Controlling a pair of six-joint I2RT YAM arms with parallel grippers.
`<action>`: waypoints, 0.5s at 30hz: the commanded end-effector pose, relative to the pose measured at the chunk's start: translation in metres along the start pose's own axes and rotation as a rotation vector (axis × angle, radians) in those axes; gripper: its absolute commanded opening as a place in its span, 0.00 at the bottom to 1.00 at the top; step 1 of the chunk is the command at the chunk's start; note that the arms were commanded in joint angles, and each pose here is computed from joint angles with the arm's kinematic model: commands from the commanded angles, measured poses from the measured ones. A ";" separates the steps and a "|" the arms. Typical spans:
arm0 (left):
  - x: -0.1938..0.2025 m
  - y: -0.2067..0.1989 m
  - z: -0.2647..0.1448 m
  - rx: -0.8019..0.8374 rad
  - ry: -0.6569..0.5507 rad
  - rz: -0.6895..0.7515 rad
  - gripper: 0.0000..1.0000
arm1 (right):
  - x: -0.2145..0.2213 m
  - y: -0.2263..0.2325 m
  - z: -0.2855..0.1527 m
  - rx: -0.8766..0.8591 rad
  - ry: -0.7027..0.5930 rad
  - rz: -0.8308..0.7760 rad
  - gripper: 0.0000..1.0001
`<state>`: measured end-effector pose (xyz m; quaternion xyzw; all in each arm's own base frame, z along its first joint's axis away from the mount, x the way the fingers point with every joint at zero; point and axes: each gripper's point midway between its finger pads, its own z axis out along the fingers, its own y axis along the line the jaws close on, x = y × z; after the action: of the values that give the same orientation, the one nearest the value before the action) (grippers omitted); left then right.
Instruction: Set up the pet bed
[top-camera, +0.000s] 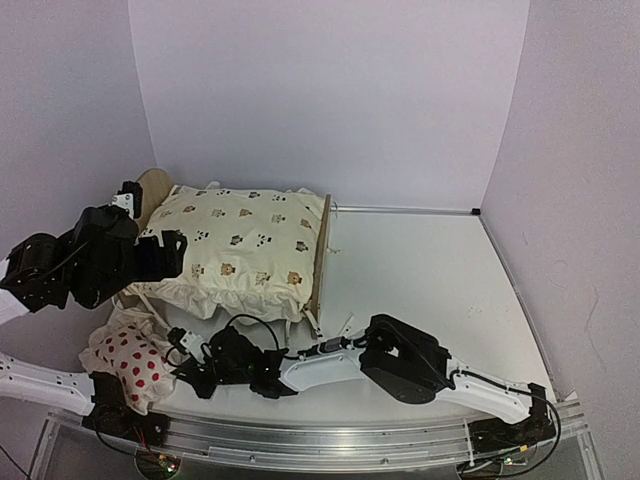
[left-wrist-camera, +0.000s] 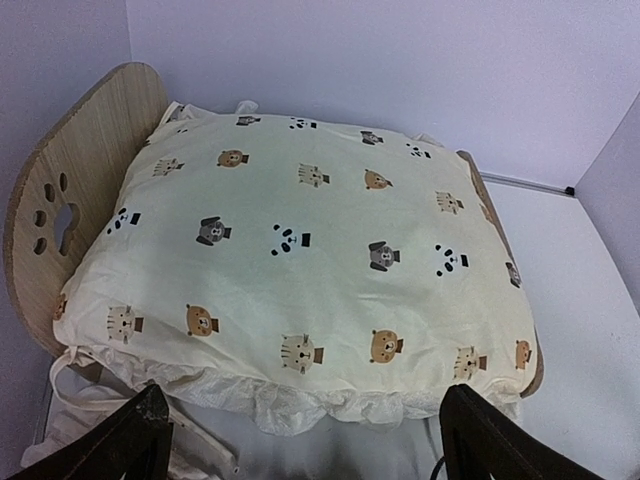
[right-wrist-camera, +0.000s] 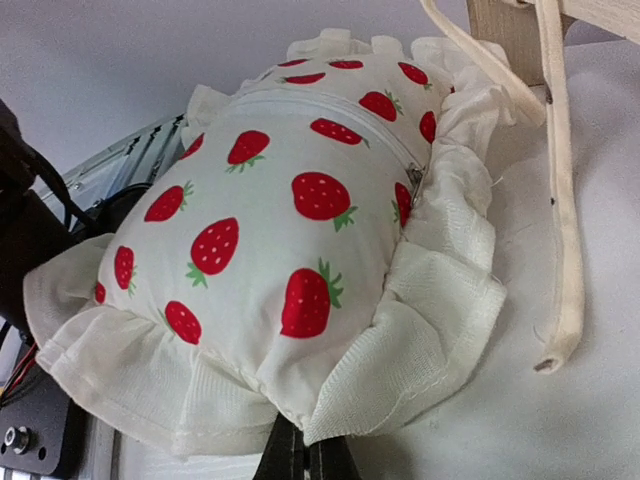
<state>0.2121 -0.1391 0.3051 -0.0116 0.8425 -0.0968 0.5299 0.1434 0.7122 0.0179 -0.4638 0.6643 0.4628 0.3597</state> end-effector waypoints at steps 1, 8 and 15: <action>-0.003 -0.005 -0.001 0.027 0.005 -0.008 0.93 | -0.028 0.020 -0.032 -0.040 -0.066 -0.025 0.00; -0.006 -0.031 0.000 0.103 0.049 0.063 0.91 | -0.062 0.040 -0.114 -0.027 -0.108 -0.147 0.00; -0.002 -0.060 0.001 0.223 0.083 0.196 0.89 | -0.085 0.046 -0.191 0.062 -0.128 -0.390 0.00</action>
<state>0.2113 -0.1781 0.2930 0.0823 0.8614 -0.1027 0.4905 0.1151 0.5826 0.0908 -0.5234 0.6308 0.4132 0.3966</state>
